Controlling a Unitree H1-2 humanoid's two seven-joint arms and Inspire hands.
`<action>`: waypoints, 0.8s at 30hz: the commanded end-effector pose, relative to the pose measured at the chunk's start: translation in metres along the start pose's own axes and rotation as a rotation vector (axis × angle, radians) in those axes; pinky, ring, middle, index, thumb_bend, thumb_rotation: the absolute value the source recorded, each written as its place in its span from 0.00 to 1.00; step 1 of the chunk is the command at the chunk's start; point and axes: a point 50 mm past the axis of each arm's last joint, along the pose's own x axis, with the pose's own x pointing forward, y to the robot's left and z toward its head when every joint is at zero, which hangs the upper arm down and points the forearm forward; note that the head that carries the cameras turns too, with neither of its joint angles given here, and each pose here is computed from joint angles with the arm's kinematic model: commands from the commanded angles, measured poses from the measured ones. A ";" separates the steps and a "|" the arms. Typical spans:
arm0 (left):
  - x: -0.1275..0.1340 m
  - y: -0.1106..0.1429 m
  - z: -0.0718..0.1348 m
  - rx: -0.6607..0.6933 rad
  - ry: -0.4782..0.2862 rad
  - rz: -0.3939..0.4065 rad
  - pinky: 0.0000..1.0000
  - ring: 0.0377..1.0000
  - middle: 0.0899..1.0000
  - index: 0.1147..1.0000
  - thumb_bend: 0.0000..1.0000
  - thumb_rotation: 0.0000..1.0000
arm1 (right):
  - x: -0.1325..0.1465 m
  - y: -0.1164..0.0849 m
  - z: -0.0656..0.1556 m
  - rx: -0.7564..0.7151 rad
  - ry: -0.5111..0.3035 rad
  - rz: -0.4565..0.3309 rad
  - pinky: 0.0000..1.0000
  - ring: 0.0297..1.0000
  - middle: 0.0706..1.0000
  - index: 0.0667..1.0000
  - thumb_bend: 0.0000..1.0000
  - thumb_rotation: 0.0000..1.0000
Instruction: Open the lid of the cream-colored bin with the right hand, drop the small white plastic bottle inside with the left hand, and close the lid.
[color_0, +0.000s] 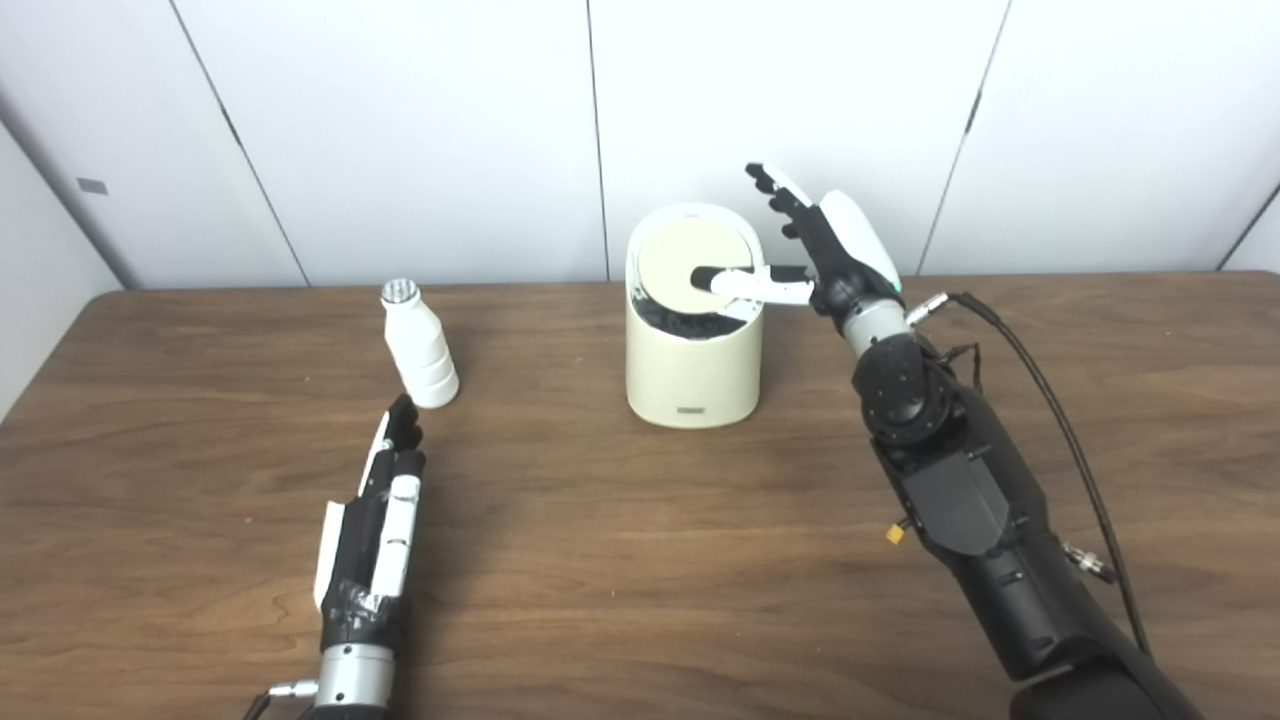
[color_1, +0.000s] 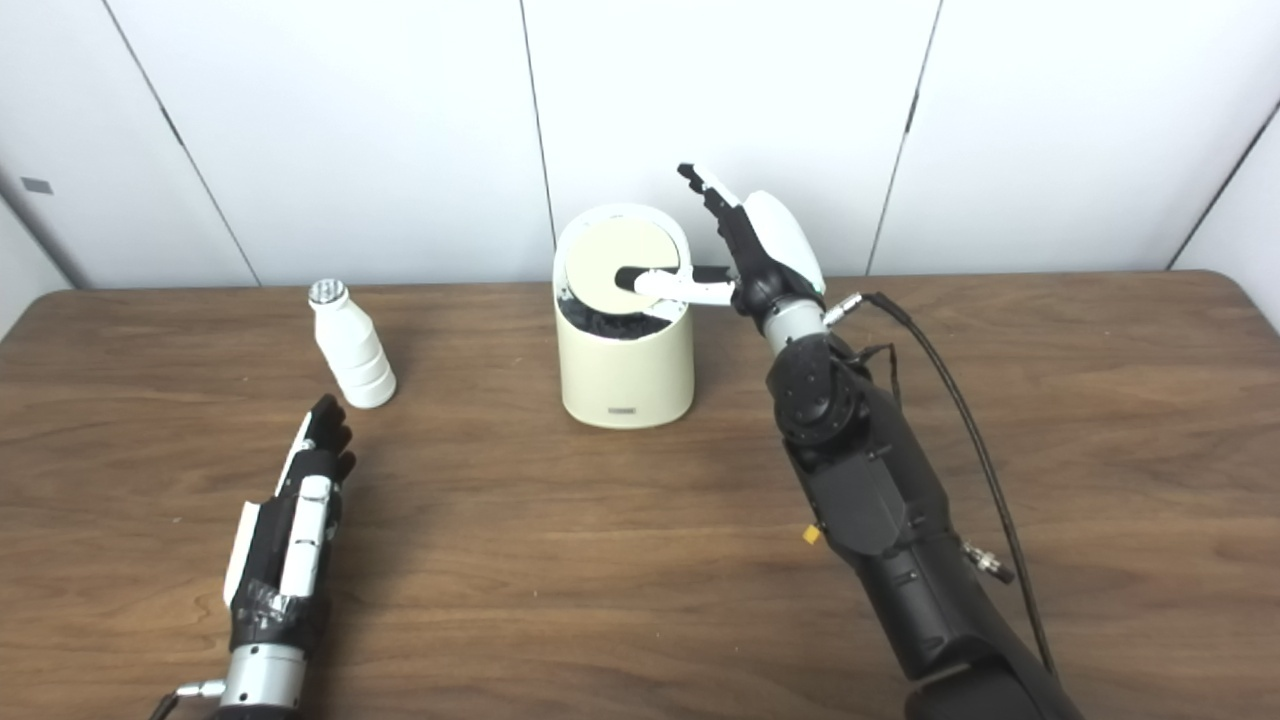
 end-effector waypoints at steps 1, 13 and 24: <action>-0.009 -0.012 -0.014 -0.021 0.049 -0.005 1.00 1.00 0.99 0.99 0.47 0.86 | 0.017 -0.021 0.030 -0.015 -0.101 -0.059 0.83 0.90 0.92 0.92 0.82 0.53; -0.009 -0.013 -0.013 -0.017 0.042 -0.004 1.00 1.00 1.00 1.00 0.47 0.86 | 0.017 -0.025 0.028 -0.070 -0.117 -0.042 0.84 0.91 0.91 0.91 0.89 0.51; -0.009 -0.014 -0.011 -0.031 0.043 -0.004 1.00 1.00 0.99 1.00 0.48 0.85 | 0.015 -0.029 0.027 -0.137 -0.141 -0.027 0.90 0.91 0.91 0.91 0.85 0.33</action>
